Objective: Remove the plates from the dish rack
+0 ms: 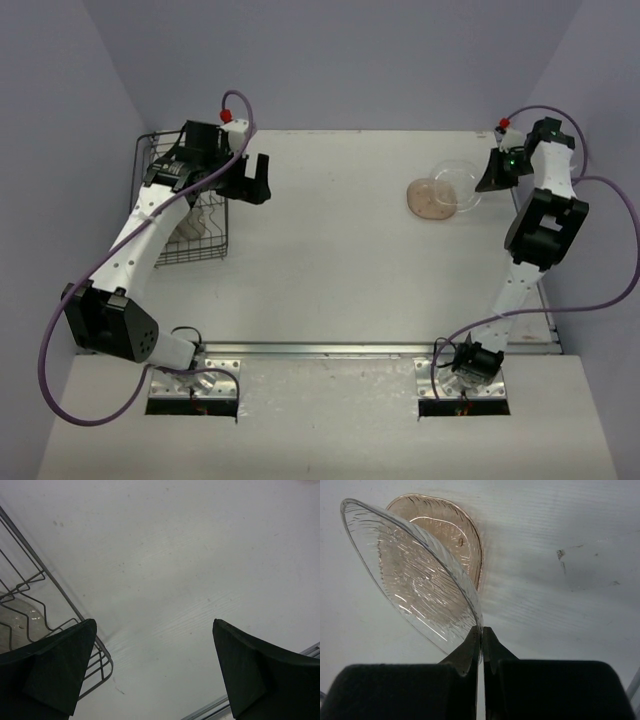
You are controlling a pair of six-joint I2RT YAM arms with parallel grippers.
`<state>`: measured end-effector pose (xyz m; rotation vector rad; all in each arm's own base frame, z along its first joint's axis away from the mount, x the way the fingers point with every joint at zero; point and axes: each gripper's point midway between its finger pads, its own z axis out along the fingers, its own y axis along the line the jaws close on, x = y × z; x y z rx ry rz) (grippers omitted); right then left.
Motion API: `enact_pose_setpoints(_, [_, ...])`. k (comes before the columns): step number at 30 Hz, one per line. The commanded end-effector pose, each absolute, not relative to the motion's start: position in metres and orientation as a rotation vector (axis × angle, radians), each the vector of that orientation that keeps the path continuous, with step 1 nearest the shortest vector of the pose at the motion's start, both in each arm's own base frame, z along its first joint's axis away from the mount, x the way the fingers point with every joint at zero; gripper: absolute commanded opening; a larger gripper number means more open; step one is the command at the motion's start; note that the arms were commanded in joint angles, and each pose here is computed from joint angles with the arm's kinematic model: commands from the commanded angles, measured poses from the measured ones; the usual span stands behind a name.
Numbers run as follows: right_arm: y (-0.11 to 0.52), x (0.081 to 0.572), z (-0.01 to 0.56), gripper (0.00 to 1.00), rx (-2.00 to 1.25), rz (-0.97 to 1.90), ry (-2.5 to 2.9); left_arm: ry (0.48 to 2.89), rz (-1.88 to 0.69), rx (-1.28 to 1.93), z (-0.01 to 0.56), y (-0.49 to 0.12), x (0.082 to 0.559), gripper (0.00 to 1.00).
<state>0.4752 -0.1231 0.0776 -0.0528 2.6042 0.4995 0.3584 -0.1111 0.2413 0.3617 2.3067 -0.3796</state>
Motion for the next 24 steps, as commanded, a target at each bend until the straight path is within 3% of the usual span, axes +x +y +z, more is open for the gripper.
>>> enact_pose_setpoints(1, [-0.109,0.488,0.085,0.01,-0.097,0.587,2.559,2.256,-0.379,0.355,0.25,-0.113,0.362,1.0])
enact_pose_setpoints(20, [-0.078,0.504,0.045,0.07,-0.097,0.623,2.632,2.256,-0.387,0.372,0.248,-0.113,0.354,1.0])
enact_pose_setpoints(24, [-0.078,0.506,0.044,0.29,-0.102,0.59,2.642,2.254,-0.377,0.367,0.249,-0.112,0.354,1.0])
